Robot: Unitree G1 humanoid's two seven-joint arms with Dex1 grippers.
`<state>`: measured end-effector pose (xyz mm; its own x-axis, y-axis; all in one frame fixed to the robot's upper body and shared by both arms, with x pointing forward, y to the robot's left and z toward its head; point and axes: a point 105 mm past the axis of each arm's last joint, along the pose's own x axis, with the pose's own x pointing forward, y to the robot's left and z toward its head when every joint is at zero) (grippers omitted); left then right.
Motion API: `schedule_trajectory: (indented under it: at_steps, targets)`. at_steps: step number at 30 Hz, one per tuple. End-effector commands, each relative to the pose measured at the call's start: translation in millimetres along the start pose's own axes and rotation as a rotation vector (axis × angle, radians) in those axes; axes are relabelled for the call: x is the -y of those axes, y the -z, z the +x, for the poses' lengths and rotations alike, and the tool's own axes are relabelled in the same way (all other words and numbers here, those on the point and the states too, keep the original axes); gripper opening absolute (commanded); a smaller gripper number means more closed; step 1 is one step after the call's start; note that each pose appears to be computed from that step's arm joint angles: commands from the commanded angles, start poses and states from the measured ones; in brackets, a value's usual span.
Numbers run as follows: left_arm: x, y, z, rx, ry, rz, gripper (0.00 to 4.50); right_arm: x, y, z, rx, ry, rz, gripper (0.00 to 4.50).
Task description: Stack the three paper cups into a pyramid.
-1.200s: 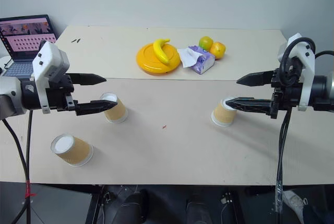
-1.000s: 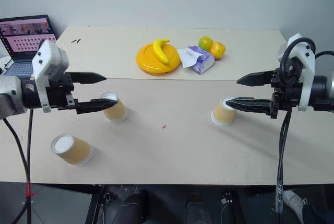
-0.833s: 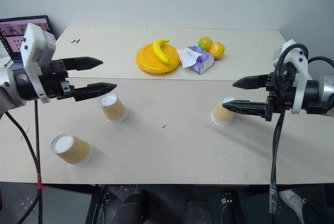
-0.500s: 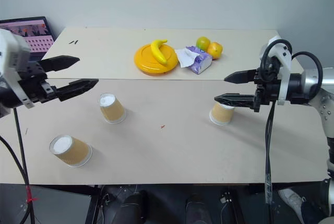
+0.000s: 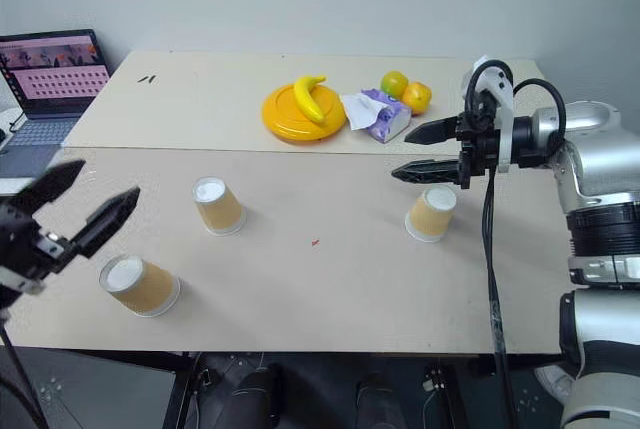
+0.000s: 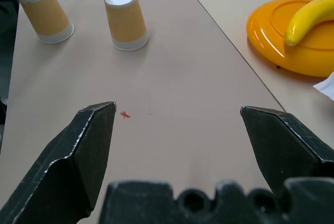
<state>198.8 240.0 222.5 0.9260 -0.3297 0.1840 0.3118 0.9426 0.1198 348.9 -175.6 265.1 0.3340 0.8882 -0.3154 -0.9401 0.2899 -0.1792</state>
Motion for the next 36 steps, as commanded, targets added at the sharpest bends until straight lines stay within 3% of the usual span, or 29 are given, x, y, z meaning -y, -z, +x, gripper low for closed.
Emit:
schedule_trajectory:
  at_steps: [1, 8, 20, 28, 36]
  targets:
    - [10.2, 28.3, -28.9, -0.020, -0.094, -0.019, 4.50, 0.8, -18.9, -13.9, 0.033, -0.001, -0.058, 4.48]
    - [12.5, 53.5, -54.0, -0.014, -0.195, -0.023, 4.50, -2.3, -24.8, -18.2, 0.028, -0.029, -0.054, 4.48]
    - [2.8, 52.3, -57.6, 0.038, -0.287, 0.048, 4.50, -16.9, -26.4, -15.0, 0.034, -0.126, -0.028, 4.48]
    - [-4.3, 76.2, -64.7, 0.001, -0.368, 0.024, 4.50, -40.0, -54.1, -14.0, 0.199, -0.267, -0.013, 4.48]
    - [-7.8, 98.6, -67.5, -0.019, -0.396, 0.022, 4.50, -56.5, -58.2, 2.7, 0.198, -0.366, -0.056, 4.48]
